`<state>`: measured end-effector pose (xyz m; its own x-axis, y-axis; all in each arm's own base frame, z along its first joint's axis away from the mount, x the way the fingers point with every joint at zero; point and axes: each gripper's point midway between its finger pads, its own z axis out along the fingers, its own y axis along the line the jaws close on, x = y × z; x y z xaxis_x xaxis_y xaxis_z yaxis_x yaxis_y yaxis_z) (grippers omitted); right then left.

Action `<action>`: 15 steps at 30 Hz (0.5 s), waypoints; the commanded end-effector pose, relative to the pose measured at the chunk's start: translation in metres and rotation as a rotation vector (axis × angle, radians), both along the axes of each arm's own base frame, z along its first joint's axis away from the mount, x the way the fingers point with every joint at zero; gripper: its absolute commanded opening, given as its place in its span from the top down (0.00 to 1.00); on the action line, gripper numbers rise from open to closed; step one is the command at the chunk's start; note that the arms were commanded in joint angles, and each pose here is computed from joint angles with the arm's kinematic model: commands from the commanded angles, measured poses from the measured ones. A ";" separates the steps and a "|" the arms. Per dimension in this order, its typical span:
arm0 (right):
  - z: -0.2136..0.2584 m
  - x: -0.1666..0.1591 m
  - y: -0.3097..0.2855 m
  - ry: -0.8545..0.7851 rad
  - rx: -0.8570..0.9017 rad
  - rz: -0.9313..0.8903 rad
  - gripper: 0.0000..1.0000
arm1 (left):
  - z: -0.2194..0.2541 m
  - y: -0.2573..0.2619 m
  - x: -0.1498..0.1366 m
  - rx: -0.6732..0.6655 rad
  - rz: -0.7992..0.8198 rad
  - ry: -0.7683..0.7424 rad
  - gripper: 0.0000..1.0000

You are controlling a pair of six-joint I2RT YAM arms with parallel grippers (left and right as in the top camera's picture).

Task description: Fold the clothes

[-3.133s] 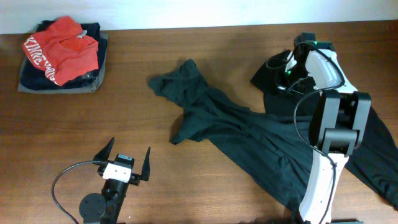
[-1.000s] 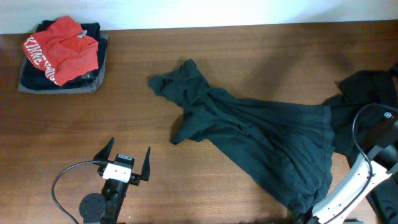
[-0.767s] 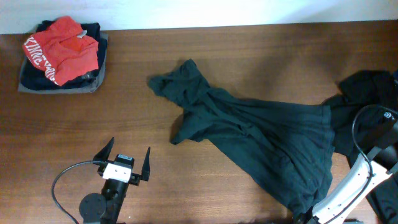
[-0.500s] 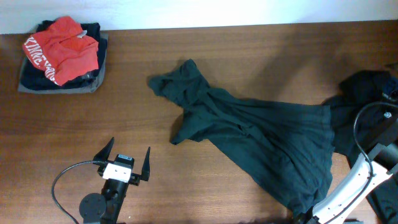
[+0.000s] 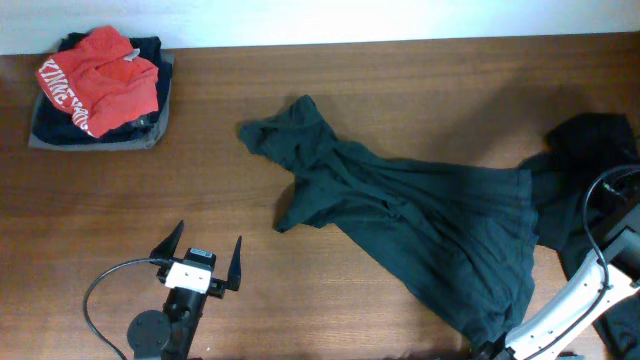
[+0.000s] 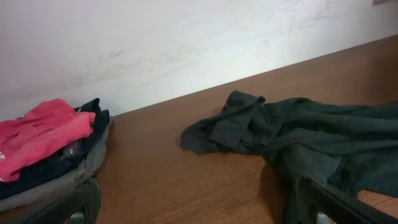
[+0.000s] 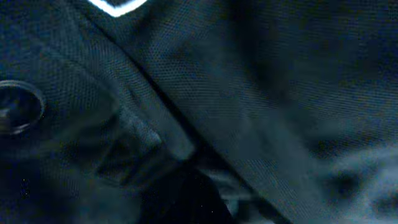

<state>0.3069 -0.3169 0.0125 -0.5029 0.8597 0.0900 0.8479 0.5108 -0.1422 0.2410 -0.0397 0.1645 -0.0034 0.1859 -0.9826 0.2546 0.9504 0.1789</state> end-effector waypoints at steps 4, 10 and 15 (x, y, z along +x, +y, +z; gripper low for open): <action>-0.004 0.029 0.003 -0.139 0.023 -0.013 0.96 | -0.002 0.002 0.000 0.016 0.008 -0.002 0.01; -0.005 0.056 -0.003 -0.233 -0.015 0.007 0.96 | -0.002 0.002 0.000 0.016 0.008 -0.003 0.01; -0.012 0.087 -0.006 -0.309 -0.068 0.045 0.96 | -0.002 0.002 0.000 0.016 0.008 -0.002 0.01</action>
